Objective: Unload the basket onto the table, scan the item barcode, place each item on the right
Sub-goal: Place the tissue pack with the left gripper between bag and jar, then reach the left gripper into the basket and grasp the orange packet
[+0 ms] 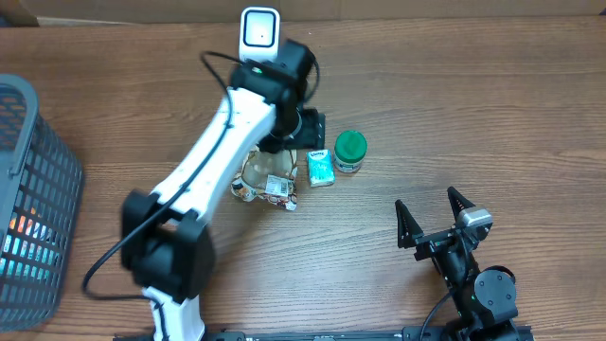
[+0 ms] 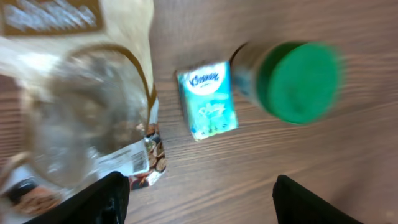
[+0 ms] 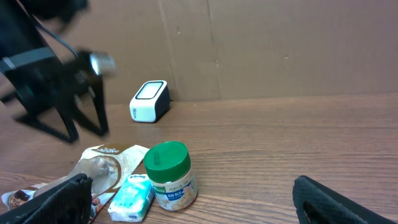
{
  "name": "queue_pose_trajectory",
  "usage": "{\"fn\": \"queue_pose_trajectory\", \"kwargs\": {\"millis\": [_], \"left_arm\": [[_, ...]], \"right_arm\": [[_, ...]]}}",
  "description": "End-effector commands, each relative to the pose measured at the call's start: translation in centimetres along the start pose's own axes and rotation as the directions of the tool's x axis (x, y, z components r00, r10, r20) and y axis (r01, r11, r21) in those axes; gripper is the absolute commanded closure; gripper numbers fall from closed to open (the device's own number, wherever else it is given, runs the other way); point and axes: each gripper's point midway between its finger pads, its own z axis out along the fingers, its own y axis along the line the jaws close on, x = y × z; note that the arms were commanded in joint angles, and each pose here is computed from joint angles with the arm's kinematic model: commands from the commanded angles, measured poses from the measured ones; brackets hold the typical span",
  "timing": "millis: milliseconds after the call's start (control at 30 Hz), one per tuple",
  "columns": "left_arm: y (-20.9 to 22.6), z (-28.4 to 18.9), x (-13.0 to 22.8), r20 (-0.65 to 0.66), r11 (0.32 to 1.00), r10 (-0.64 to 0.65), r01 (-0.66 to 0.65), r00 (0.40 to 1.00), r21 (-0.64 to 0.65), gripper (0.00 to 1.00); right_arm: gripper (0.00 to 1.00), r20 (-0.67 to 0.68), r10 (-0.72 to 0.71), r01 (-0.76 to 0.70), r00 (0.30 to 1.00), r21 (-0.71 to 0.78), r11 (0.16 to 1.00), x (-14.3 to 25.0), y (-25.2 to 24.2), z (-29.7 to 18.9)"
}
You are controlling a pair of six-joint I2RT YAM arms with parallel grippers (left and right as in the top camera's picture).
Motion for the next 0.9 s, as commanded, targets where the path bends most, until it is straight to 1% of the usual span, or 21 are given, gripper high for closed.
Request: {"fn": "queue_pose_trajectory", "kwargs": {"millis": [0,133,233,300,333,367,433,500,600,667,700,767,800,867], "left_arm": [[0.3,-9.3,-1.8,0.203,0.996,0.061,-0.073,0.977,0.053,0.21],[4.4,-16.1,-2.6,0.330,0.999,-0.011,-0.007,0.944,0.052,0.19],[8.7,-21.3,-2.9,0.435,0.995,-0.098,0.086,0.895,0.049,0.18],[11.7,-24.5,-2.8,0.504,0.986,-0.161,0.158,0.849,0.049,0.16],[13.5,-26.3,-2.6,0.544,0.978,-0.198,0.203,0.815,0.052,0.15],[14.9,-27.6,-2.4,0.573,0.970,-0.224,0.237,0.788,0.053,0.10],[18.2,-30.5,-1.9,0.633,0.946,-0.288,0.316,0.718,0.073,0.05],[21.5,-33.1,-1.0,0.679,0.913,-0.363,0.388,0.638,0.124,0.04],[26.3,-35.7,0.6,0.707,0.843,-0.486,0.488,0.513,0.225,0.05],[30.4,-36.7,2.3,0.709,0.767,-0.568,0.580,0.418,0.273,0.05],[32.3,-37.0,3.3,0.707,0.725,-0.601,0.627,0.373,0.286,0.07],[35.8,-37.0,5.1,0.689,0.632,-0.667,0.706,0.284,0.320,0.09],[37.3,-36.8,6.0,0.677,0.588,-0.694,0.736,0.247,0.334,0.09],[39.9,-35.9,7.4,0.652,0.517,-0.731,0.785,0.199,0.340,0.09]], "right_arm": [[0.00,0.004,-0.007,0.007,1.000,0.005,1.000,0.2,-0.1,0.0],[0.00,0.004,-0.007,0.007,1.000,0.005,1.000,0.2,-0.1,0.0],[0.00,0.004,-0.007,0.007,1.000,0.005,1.000,0.2,-0.1,0.0],[0.00,0.004,-0.007,0.007,1.000,0.005,1.000,0.2,-0.1,0.0],[0.00,0.004,-0.007,0.007,1.000,0.005,1.000,0.2,-0.1,0.0],[0.00,0.004,-0.007,0.007,1.000,0.005,1.000,0.2,-0.1,0.0],[0.00,0.004,-0.007,0.007,1.000,0.005,1.000,0.2,-0.1,0.0],[0.00,0.004,-0.007,0.007,1.000,0.005,1.000,0.2,-0.1,0.0],[0.00,0.004,-0.007,0.007,1.000,0.005,1.000,0.2,-0.1,0.0],[0.00,0.004,-0.007,0.007,1.000,0.005,1.000,0.2,-0.1,0.0],[0.00,0.004,-0.007,0.007,1.000,0.005,1.000,0.2,-0.1,0.0],[0.00,0.004,-0.007,0.007,1.000,0.005,1.000,0.2,-0.1,0.0],[0.00,0.004,-0.007,0.007,1.000,0.005,1.000,0.2,-0.1,0.0],[0.00,0.004,-0.007,0.007,1.000,0.005,1.000,0.2,-0.1,0.0]]}}
